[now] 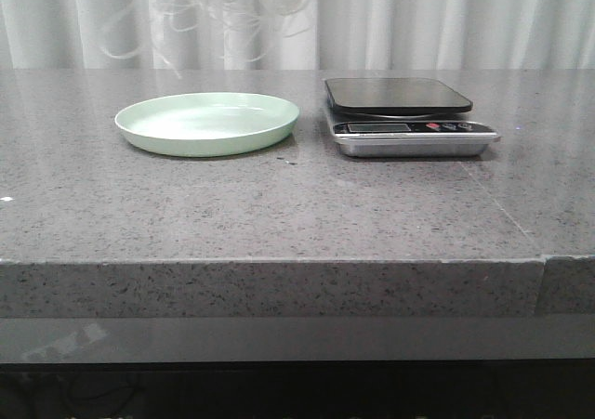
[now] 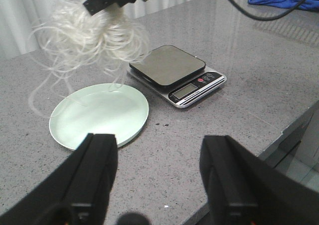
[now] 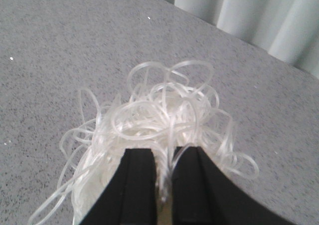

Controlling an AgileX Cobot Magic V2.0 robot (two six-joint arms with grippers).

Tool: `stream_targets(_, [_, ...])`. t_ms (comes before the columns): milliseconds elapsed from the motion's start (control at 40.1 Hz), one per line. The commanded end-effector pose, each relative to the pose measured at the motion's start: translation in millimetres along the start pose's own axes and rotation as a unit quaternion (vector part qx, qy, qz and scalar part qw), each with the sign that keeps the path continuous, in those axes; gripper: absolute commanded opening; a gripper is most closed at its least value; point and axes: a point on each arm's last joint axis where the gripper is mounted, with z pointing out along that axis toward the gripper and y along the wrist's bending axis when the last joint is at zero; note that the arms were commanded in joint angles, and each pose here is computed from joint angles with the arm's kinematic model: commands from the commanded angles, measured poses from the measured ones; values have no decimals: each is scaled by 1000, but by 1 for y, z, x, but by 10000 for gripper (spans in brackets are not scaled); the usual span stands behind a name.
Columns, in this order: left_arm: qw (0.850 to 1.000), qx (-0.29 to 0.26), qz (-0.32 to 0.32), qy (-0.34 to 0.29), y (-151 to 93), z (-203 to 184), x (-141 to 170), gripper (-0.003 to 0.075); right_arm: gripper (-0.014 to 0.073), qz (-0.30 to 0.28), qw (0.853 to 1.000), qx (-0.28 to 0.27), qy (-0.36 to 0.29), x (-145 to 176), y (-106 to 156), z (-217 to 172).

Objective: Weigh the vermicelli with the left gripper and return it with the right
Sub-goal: 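Lift the vermicelli with the right gripper and carry it toward the plate, then lower the vermicelli onto the green plate and open the right gripper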

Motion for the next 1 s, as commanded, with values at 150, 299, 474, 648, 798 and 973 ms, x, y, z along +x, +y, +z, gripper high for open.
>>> stream_targets(150, [999,3,-9,-48,0,-5,-14,461,207,-2,998,8,-65,-12,0,9])
stream_targets(299, [999,3,-9,-48,0,-5,-14,461,207,1,1000,4,-24,8,-1,33])
stream_targets(474, [999,3,-9,-48,0,-5,-14,461,315,2,1000,-3,21,22,0,44])
stream_targets(648, [999,3,-9,-48,0,-5,-14,461,491,1,1000,-5,27,20,1,38])
stream_targets(798, [999,3,-9,-48,0,-5,-14,461,491,-1,999,-12,41,12,3,18])
stream_targets(973, [999,3,-9,-48,0,-5,-14,461,491,1,998,-17,65,-2,3,-23])
